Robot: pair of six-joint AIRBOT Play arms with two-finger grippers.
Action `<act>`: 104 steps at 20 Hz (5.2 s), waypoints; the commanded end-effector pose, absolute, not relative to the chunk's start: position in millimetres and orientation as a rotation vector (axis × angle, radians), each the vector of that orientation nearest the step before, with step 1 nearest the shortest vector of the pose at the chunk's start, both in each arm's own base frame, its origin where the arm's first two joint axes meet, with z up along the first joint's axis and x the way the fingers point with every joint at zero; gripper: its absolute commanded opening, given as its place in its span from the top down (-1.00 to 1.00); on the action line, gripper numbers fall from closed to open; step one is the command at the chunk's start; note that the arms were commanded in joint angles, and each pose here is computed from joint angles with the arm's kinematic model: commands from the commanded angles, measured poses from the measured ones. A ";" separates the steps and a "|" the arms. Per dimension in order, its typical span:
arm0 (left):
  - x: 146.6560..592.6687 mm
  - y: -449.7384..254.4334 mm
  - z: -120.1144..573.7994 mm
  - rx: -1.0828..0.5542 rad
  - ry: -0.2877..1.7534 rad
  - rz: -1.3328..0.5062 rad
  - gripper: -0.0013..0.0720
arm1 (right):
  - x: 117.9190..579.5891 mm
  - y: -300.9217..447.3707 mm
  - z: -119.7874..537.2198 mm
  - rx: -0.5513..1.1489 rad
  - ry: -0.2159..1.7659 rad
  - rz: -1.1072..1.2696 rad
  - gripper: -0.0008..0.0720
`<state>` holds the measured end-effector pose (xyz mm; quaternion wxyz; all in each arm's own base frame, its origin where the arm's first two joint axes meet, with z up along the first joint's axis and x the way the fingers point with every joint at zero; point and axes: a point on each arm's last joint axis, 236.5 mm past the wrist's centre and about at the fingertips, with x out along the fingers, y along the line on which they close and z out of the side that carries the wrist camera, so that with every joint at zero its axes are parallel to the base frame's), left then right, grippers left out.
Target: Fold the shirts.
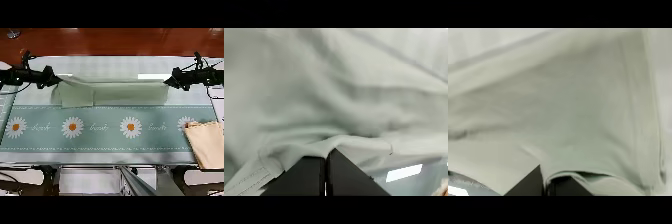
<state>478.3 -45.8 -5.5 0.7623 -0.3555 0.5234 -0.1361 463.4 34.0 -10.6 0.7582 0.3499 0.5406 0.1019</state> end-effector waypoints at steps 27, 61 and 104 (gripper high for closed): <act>391.3 -93.9 31.0 -0.538 1.072 -0.309 -0.95 | 469.0 65.1 -92.7 0.898 1.453 0.250 -0.73; 209.2 -507.5 -47.3 -0.125 1.486 -1.162 0.91 | 245.0 79.1 147.0 0.433 0.986 0.314 0.89; 250.1 -154.3 16.5 -0.596 1.067 -0.461 0.91 | 285.9 138.2 -50.4 0.918 1.075 0.079 -0.72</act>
